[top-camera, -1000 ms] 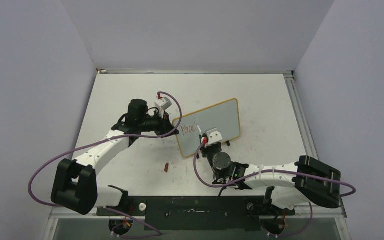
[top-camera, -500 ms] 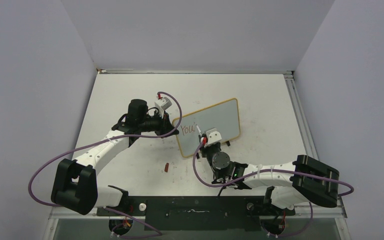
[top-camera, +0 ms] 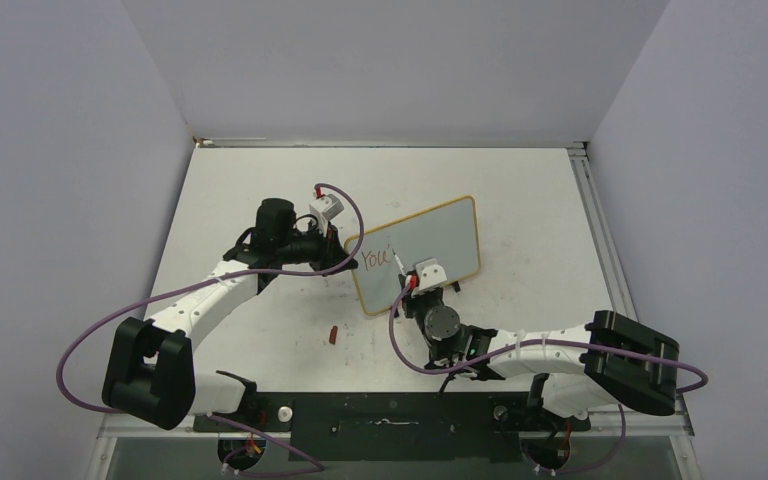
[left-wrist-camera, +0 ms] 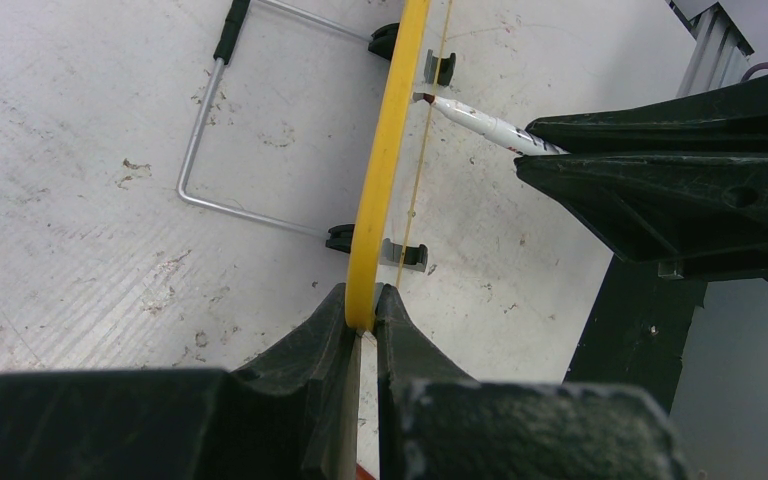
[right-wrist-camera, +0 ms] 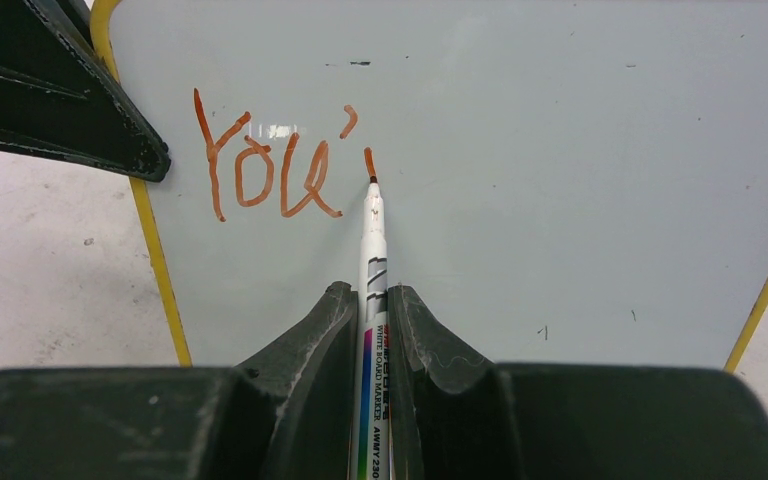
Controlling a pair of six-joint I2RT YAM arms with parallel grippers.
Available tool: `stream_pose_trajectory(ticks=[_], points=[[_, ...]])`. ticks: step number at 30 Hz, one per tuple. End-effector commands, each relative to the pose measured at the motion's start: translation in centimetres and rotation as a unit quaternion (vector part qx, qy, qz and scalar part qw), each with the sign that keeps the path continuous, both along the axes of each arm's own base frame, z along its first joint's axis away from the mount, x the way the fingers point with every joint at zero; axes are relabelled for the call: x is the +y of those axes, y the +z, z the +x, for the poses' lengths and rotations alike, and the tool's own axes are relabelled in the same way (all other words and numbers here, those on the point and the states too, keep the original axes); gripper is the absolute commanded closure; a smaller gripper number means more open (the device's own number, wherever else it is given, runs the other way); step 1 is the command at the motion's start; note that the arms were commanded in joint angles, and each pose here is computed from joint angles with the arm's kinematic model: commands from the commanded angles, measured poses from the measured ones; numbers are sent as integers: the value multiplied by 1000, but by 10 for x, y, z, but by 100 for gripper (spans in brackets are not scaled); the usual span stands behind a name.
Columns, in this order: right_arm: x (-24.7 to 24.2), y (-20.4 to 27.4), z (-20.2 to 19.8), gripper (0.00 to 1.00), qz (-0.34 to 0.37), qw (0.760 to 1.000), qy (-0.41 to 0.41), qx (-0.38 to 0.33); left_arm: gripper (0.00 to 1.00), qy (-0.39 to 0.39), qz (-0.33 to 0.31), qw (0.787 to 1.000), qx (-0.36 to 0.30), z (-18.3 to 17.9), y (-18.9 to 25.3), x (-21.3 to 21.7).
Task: Write a sentence on the whiteboard
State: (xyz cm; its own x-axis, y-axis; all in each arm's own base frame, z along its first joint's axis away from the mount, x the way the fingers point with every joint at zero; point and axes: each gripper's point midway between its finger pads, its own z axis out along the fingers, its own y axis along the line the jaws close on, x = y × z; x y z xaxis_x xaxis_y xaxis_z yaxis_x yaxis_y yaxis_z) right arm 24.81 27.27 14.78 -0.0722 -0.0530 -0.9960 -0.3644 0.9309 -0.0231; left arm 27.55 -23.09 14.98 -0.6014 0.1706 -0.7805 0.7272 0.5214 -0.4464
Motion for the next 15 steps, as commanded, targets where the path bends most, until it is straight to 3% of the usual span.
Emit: stream_pose_trajectory(ticks=[1, 15], points=[[-6, -6, 1, 95, -8, 1000, -6, 7, 100, 23, 61, 996, 58, -12, -37, 17], [-12, -19, -6, 95, -7, 1000, -13, 26, 100, 25, 62, 996, 58, -11, -37, 18]])
